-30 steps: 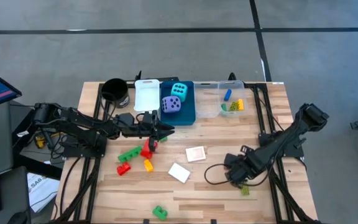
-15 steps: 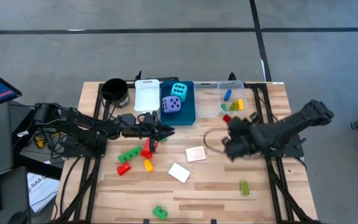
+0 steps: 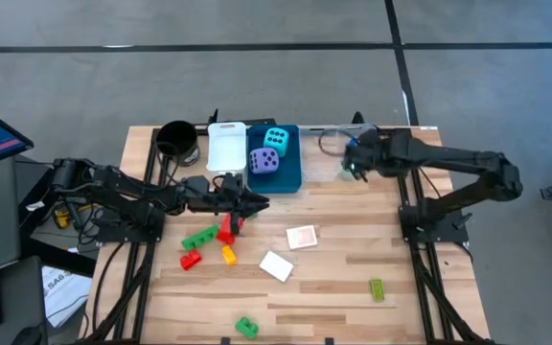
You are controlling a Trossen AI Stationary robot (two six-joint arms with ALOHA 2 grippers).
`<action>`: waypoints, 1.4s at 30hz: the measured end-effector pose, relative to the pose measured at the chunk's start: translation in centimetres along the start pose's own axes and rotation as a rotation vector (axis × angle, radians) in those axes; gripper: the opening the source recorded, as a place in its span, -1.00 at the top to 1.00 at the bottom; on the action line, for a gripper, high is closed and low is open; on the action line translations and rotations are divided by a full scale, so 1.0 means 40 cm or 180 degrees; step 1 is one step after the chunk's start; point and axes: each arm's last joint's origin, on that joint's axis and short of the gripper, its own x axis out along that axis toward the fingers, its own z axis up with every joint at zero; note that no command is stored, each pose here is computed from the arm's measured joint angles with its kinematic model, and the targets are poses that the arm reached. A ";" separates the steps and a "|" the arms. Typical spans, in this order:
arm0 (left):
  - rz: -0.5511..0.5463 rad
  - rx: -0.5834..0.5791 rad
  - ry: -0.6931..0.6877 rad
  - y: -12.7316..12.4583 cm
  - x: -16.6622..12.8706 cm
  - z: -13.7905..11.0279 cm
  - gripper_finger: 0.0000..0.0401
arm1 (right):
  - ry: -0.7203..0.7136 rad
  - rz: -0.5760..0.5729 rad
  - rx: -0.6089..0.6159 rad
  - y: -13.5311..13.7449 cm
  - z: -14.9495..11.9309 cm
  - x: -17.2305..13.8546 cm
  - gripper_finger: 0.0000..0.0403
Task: Pick & Place Toys
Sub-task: Put the small red game piece into the right transparent bin, then put the left small yellow and green game piece into the right transparent bin
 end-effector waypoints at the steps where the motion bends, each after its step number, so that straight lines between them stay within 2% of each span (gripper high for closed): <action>1: -0.0001 0.0000 0.0004 0.000 0.000 0.000 0.62 | 0.0012 0.0011 0.0018 -0.006 0.011 0.011 0.34; 6: -0.0066 -0.0123 0.0040 -0.014 -0.001 -0.007 0.62 | 0.0027 0.0133 -0.0012 -0.014 0.065 0.068 0.23; 13: -0.0277 -0.0246 0.0142 -0.059 -0.006 -0.025 0.62 | 0.0126 0.0028 0.0171 0.015 0.116 0.163 0.11; 19: -0.0490 -0.0246 0.0236 -0.104 -0.015 -0.042 0.62 | 0.0680 -0.0247 -0.0301 0.027 0.107 0.249 0.01; 23: -0.0596 -0.0244 0.0293 -0.126 -0.021 -0.052 0.62 | 0.0914 -0.0298 -0.0587 0.026 0.094 0.259 -0.08; 27: -0.0663 -0.0237 0.0340 -0.140 -0.025 -0.059 0.62 | 0.0763 -0.0097 -0.0922 0.052 0.079 0.205 -0.14; 32: -0.0663 -0.0216 0.0336 -0.142 -0.026 -0.059 0.62 | 0.0107 0.0329 -0.1145 0.105 0.028 0.052 -0.14; 37: -0.0513 0.0097 0.0237 -0.129 -0.022 -0.054 0.62 | -0.0612 0.0890 -0.0924 0.152 -0.081 -0.123 -0.14; 42: -0.0396 0.0176 0.0176 -0.113 -0.017 -0.047 0.62 | -0.1250 0.1433 -0.0340 0.188 -0.221 -0.259 -0.14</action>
